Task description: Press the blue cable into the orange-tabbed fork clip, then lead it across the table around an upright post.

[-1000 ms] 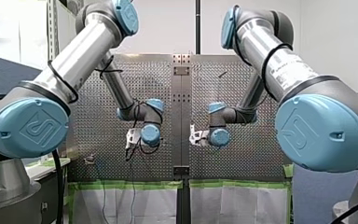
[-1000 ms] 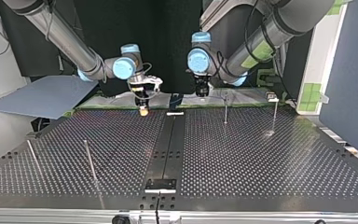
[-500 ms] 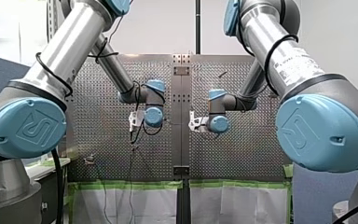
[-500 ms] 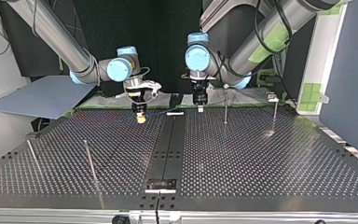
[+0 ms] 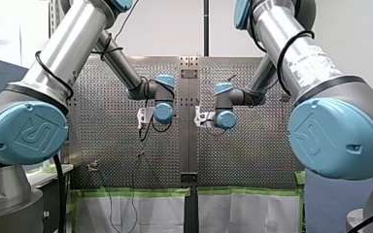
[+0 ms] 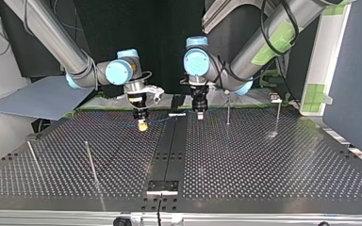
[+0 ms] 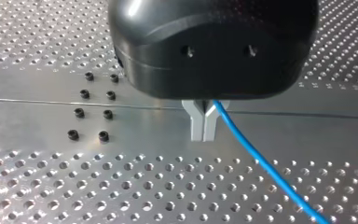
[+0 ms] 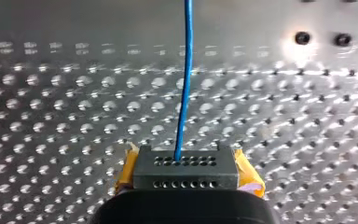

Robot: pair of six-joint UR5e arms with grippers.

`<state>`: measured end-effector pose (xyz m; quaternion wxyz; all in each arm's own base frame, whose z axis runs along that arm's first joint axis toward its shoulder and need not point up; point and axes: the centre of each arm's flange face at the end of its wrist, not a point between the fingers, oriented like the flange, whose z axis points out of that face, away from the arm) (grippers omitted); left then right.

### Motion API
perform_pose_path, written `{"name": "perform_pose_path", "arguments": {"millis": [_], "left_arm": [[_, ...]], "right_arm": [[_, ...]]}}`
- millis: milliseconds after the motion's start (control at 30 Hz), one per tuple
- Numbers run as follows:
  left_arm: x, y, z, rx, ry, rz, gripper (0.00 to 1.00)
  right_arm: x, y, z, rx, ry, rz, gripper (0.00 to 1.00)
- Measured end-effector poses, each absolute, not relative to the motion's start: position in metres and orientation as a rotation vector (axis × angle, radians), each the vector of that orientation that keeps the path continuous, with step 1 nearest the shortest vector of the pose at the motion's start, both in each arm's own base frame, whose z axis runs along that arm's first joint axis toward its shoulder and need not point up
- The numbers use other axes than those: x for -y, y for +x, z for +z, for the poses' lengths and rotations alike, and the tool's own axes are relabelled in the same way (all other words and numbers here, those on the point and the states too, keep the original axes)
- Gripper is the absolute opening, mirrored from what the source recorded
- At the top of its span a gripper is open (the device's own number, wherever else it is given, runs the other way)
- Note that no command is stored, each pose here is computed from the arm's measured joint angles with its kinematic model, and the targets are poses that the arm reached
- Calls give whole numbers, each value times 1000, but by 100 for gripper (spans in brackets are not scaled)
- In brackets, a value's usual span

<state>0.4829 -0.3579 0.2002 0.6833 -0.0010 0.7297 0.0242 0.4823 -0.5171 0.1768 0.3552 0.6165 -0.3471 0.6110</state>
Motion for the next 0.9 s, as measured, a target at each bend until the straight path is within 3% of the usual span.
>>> {"name": "perform_pose_path", "arguments": {"millis": [900], "left_arm": [[365, 496, 249, -1607, -42, 18, 0]], "right_arm": [[510, 488, 265, 847, 1524, 1644, 0]]}}
